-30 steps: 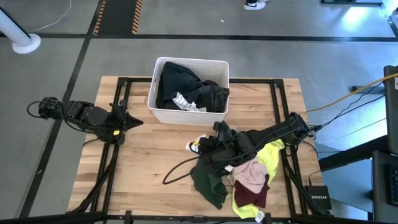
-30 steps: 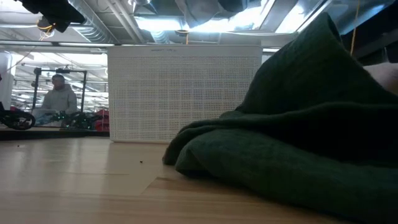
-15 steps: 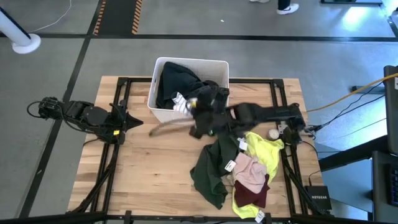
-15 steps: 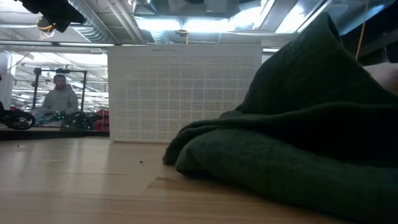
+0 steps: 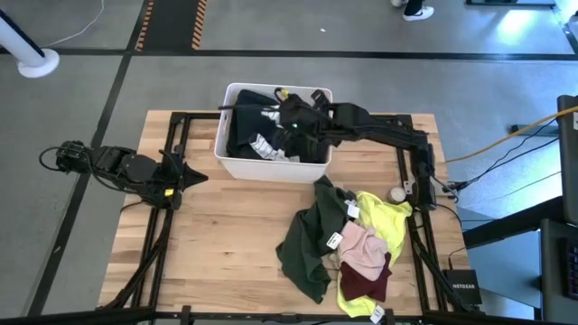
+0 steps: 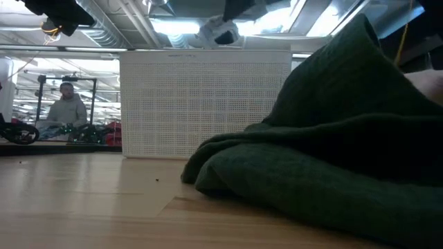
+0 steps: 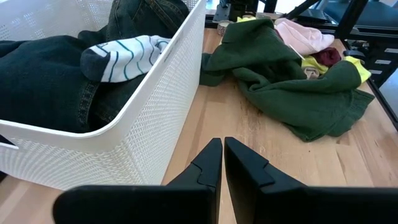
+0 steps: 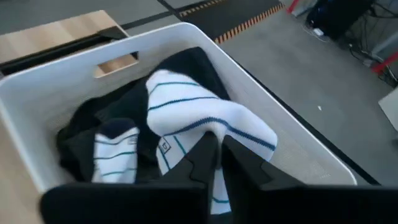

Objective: Sort clothes
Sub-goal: Put the white socks into the white laundry bin, then put the peach underwear into the white laundry bin

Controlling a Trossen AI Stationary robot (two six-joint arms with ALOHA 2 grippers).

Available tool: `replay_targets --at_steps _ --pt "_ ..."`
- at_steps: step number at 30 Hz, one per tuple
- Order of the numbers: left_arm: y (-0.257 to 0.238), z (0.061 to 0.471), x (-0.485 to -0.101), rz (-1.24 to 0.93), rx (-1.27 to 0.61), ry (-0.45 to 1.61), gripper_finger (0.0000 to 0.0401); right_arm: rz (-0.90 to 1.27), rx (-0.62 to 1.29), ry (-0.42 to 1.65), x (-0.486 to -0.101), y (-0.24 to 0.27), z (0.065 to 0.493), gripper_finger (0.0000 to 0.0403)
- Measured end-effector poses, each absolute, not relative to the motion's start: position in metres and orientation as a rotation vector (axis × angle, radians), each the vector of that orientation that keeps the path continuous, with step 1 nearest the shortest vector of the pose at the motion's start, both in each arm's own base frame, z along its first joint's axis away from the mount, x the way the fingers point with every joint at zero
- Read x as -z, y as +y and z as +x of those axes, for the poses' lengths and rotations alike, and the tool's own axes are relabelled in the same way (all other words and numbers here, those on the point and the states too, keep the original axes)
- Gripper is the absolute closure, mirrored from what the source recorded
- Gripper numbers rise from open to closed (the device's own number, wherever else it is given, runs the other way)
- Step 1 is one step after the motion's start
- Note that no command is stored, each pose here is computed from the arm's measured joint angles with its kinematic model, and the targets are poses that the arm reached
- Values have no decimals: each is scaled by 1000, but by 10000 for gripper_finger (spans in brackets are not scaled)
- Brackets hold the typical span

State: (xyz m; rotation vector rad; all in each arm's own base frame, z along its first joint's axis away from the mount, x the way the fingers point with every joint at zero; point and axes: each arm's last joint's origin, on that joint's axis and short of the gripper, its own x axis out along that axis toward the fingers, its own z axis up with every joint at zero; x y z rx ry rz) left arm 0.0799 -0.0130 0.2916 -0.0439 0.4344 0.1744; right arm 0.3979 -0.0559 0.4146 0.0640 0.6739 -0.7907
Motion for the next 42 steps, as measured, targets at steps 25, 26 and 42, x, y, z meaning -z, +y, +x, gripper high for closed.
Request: replay_targets --at_steps 25,26,42 --pt "-13 80 -291 -43 -175 436 388 199 250 868 -441 90 337 139" --pt "-13 80 -291 -43 -175 436 388 201 238 887 -440 100 333 139" --pt "-13 80 -291 -43 -174 436 388 232 380 1008 -386 215 272 139"
